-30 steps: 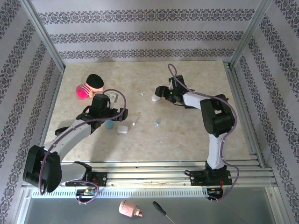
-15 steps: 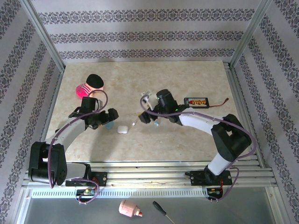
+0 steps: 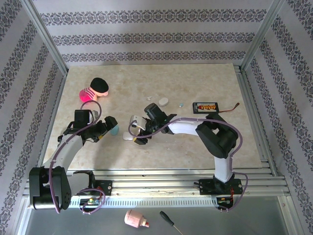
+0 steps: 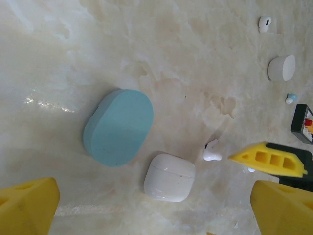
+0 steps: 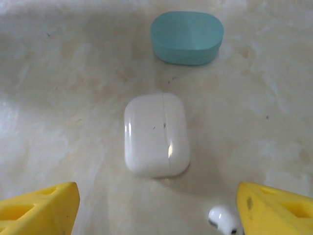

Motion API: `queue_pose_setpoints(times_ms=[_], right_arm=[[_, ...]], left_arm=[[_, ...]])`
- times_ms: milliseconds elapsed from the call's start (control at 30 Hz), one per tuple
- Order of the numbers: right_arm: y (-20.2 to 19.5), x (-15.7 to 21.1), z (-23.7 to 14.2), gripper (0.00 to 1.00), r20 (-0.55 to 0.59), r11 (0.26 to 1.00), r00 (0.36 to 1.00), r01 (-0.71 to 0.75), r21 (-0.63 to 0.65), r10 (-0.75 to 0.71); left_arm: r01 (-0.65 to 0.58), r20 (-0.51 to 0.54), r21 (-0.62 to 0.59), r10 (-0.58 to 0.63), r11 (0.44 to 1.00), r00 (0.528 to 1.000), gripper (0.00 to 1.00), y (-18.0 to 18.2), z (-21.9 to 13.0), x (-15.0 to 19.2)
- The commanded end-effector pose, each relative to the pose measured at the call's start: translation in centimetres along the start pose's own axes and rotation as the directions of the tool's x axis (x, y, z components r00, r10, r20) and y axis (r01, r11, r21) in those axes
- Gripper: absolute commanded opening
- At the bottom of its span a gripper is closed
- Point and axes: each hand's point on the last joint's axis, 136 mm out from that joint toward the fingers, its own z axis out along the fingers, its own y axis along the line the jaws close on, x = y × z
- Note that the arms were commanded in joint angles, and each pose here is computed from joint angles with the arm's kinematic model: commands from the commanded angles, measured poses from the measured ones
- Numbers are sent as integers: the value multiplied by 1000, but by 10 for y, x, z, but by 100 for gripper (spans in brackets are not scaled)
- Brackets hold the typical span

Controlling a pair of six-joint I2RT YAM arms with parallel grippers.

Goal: Insert the wireless bluetooth earbuds into the charging case

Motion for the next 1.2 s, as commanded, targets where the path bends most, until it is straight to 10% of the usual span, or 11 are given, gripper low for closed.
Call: queue_pose_setpoints(times_ms=[0,500,933,1167], right_arm=[[7,-9,15,83,3,996,997,83,-44,-83],[7,4,54,61,-93,993,990,99,-68,-105],[7,-14,11,40,-61,980,981,189,59,-186],[21,-45,-35,41,54,972,973,221,85,-226]], left_arm=[[23,-12,3,-23,1000,1000,99,5,-3,7],[19,-24,19,-18,1000,1000,99,3,-4,9],[-44,32,79,41,996,999,99,-11,-21,6],[-50,-4,294,53,955,999,79,-50,-27,20]])
